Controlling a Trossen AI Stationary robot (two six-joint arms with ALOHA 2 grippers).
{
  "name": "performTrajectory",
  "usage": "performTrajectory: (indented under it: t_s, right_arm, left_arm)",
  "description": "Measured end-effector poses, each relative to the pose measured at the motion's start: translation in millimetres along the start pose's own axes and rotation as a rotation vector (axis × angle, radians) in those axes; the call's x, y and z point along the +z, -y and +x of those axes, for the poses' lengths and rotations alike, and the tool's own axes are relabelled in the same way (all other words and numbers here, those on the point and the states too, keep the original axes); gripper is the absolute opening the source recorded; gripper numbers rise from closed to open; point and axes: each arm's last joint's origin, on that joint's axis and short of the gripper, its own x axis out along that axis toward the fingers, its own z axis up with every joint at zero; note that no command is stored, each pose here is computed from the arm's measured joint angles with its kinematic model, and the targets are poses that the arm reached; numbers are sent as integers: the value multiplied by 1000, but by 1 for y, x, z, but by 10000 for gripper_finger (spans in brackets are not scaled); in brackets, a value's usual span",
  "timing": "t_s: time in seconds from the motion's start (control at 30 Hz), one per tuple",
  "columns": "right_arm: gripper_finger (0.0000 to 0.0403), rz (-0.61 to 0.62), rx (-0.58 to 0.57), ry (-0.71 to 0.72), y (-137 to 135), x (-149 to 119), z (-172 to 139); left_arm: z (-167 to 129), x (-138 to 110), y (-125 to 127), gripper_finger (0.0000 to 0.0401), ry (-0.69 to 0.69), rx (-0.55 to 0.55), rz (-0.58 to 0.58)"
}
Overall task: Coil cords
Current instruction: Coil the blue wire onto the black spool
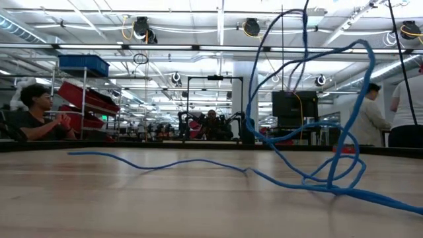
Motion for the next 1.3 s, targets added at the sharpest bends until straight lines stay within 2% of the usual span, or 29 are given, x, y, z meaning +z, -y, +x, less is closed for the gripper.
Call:
performTrajectory:
  t_s: [0.33, 0.53, 0.63, 0.9, 1.3]
  right_arm:
    - [73, -1, 2, -83, 12, -11, -6]
    - [92, -47, 59, -141, 19, -19, 10]
    - [96, -29, 98, -155, 24, -21, 20]
    - [96, 7, 143, -174, 18, -26, 33]
    - [96, 20, 105, -160, 18, -27, 42]
  left_arm:
    - [-24, 3, -27, 2, -155, -34, -18]
    - [-22, -1, -38, 2, -204, -162, -66]
    - [-19, -3, -42, 1, -208, -210, -68]
    - [-17, -10, -46, 1, -270, -201, -81]
    - [-17, -9, -45, 1, -268, -216, -86]
